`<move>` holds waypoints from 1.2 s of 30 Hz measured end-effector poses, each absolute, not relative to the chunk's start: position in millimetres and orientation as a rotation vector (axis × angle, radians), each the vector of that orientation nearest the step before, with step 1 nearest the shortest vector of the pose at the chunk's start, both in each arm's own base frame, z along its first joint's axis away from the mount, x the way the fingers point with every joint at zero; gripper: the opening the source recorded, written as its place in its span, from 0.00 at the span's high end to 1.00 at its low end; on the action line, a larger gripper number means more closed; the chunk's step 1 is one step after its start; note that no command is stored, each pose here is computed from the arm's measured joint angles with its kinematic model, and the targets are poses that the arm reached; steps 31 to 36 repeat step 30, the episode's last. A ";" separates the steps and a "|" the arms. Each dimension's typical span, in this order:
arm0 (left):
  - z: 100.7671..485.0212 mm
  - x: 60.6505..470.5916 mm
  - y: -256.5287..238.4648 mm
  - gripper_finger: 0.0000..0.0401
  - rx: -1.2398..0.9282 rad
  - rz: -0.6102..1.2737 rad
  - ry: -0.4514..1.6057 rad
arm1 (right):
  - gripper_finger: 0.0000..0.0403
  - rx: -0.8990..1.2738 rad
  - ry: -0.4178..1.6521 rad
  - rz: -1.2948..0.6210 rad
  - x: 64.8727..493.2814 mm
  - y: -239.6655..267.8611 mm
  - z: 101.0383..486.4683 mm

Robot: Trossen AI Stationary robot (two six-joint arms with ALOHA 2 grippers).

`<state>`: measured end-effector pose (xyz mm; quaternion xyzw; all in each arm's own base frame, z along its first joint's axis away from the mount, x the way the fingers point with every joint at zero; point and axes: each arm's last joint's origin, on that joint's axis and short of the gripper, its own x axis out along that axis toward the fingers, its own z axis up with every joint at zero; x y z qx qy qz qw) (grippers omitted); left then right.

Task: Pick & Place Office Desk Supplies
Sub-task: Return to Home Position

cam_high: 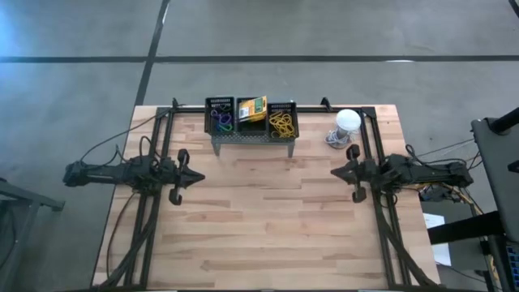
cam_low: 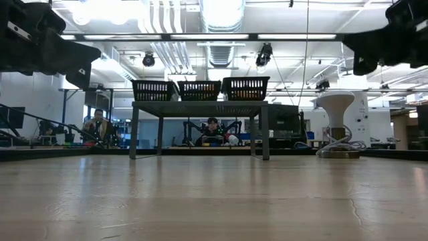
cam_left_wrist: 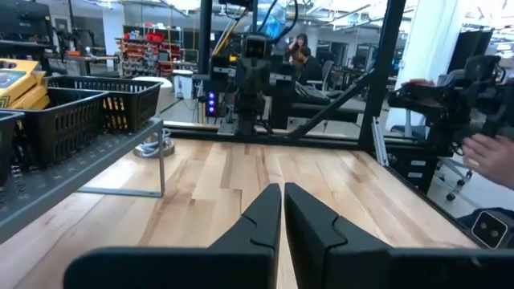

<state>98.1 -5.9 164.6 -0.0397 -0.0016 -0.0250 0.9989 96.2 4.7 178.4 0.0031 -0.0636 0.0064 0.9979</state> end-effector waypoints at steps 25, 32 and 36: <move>163.6 98.9 -5.9 0.94 -0.079 -0.049 0.009 | 0.98 -0.029 -0.008 0.063 97.5 6.3 166.6; 163.6 98.9 -5.9 0.94 -0.079 -0.049 0.009 | 0.98 -0.029 -0.008 0.063 97.5 6.3 166.6; 163.6 98.9 -5.9 0.94 -0.079 -0.049 0.009 | 0.98 -0.029 -0.008 0.063 97.5 6.3 166.6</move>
